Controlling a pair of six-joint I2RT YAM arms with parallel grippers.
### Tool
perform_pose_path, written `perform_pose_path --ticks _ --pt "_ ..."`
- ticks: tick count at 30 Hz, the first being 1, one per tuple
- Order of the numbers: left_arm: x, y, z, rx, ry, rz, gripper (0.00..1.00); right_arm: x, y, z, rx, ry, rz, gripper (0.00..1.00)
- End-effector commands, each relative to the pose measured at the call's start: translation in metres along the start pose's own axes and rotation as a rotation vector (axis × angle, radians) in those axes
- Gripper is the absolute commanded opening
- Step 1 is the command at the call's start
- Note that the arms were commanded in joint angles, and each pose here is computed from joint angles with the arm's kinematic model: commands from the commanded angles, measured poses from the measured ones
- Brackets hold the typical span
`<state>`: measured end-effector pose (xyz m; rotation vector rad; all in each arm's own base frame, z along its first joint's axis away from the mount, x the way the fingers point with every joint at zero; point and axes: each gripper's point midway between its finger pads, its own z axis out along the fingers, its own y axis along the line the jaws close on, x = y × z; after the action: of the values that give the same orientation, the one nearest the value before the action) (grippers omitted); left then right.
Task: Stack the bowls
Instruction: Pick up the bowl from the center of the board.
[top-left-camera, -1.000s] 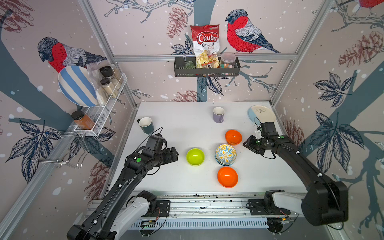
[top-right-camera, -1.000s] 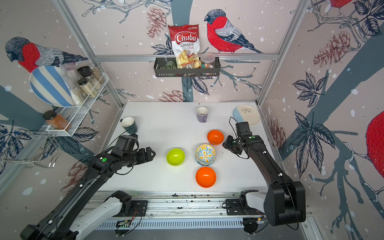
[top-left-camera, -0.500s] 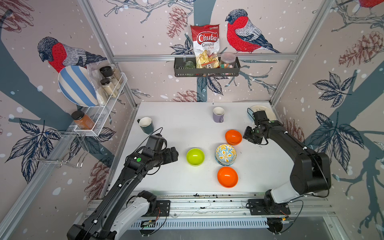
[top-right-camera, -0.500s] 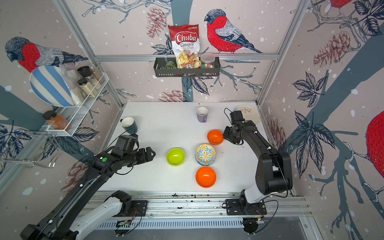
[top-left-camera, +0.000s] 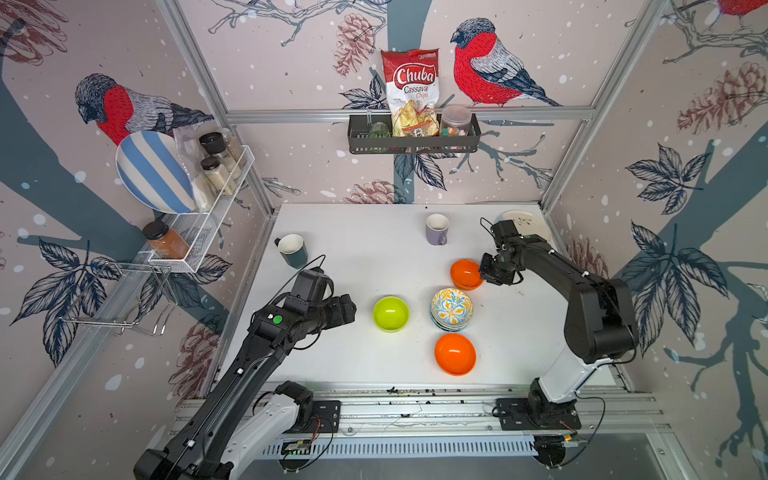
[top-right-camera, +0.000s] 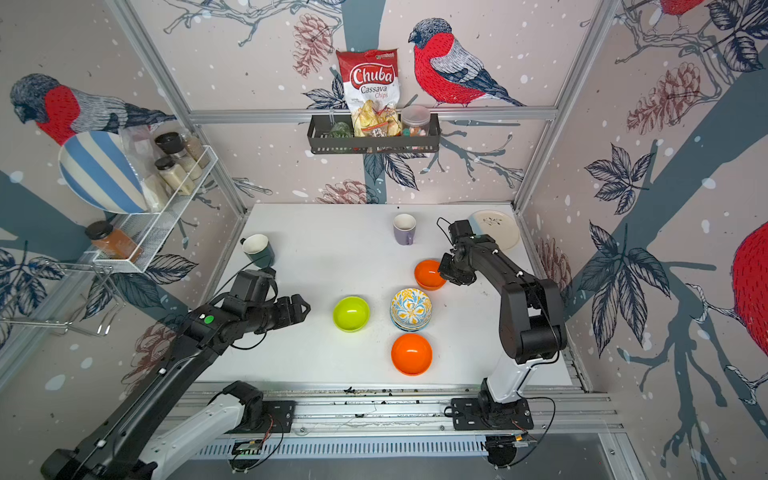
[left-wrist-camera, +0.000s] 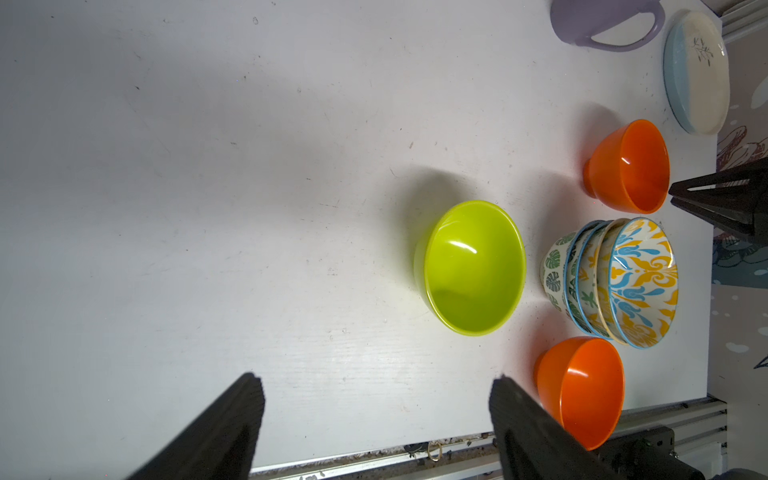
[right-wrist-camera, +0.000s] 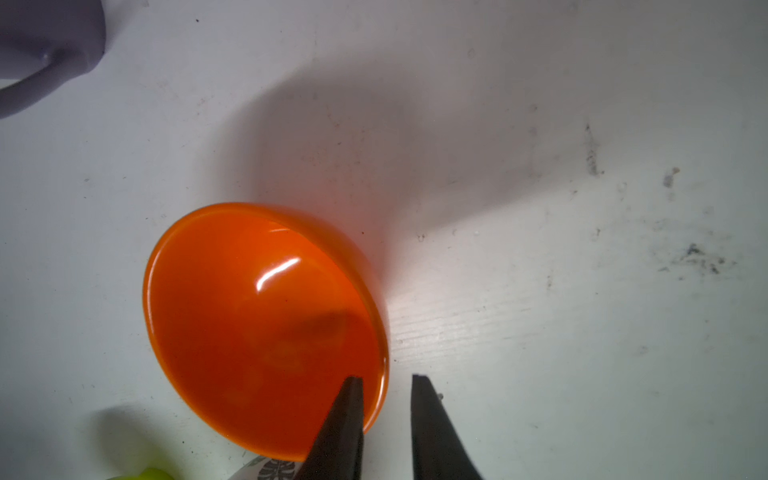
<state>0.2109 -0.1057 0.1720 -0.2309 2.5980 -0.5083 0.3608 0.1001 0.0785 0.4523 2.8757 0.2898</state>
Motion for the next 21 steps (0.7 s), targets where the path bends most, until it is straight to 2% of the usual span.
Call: perform_pose_path --ticks 1,8,21 --pt "-0.003 -0.001 0.000 0.006 -0.013 -0.001 0.87 0.000 -0.002 0.002 0.021 0.003 -0.006 0.21" --pt "-0.003 -0.001 -0.001 0.007 -0.014 0.000 0.87 0.003 -0.003 0.009 0.034 0.021 -0.012 0.15" --pt "-0.003 -0.001 0.000 0.007 -0.013 -0.001 0.87 0.008 -0.002 0.018 0.041 0.040 -0.021 0.10"
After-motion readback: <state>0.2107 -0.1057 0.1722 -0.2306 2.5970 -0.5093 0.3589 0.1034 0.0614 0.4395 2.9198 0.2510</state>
